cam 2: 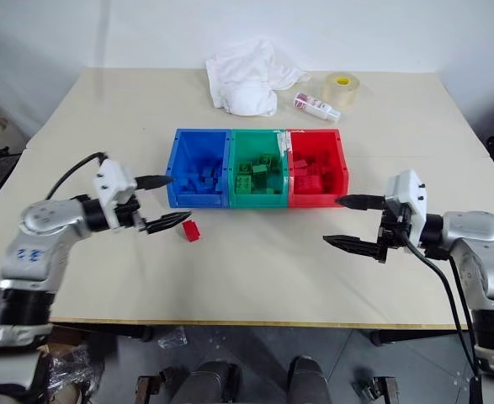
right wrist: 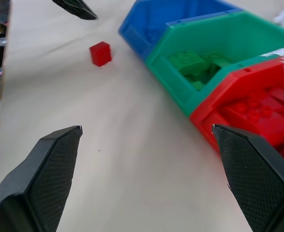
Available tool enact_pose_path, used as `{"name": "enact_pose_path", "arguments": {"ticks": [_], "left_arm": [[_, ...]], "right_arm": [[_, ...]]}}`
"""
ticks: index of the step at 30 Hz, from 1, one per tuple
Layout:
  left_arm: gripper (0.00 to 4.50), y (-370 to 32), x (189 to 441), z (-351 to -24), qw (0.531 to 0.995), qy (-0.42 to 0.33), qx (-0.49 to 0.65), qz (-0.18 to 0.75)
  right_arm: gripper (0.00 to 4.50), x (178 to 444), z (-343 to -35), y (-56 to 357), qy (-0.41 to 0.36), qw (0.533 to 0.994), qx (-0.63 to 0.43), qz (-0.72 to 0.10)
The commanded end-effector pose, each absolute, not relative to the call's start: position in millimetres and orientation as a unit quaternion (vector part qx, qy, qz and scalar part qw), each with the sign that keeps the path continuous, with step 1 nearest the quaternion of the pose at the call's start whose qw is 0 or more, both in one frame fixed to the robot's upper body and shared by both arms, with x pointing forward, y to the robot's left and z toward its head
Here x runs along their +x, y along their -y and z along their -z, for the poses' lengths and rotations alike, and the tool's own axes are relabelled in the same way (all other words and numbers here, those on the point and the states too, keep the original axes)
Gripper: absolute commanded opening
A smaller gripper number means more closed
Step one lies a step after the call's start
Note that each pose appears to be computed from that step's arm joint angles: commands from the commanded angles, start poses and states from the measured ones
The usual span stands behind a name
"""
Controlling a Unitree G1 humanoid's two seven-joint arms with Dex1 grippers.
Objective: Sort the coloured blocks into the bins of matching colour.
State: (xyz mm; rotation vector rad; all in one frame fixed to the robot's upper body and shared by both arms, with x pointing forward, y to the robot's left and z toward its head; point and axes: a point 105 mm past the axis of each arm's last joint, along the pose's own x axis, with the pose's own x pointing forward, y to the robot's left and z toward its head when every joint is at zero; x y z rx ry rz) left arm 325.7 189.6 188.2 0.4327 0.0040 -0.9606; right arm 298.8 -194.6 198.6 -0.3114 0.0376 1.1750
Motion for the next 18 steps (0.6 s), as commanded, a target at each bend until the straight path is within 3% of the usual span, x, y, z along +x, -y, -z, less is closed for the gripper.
{"name": "enact_pose_path", "arguments": {"ticks": [1, 4, 10, 14, 18], "left_arm": [[4.49, -209, 294, -190, 0.853, -0.035, 0.220, 0.472], [4.49, -233, 273, -172, 0.851, -0.091, 0.225, 0.465], [4.49, -256, 253, -159, 0.859, -0.121, 0.213, 0.449], [4.49, -245, 259, -162, 0.860, -0.099, 0.211, 0.454], [4.49, -224, 284, -158, 0.862, -0.073, 0.214, 0.454]], "right_arm": [[4.50, 303, -207, 193, -0.009, 0.808, -0.164, -0.566], [4.50, 307, -206, 189, -0.012, 0.799, -0.166, -0.578], [4.50, 314, -205, 185, -0.009, 0.792, -0.167, -0.587], [4.50, 314, -206, 185, -0.007, 0.790, -0.167, -0.590], [4.50, 310, -205, 186, -0.008, 0.792, -0.168, -0.587]]}}
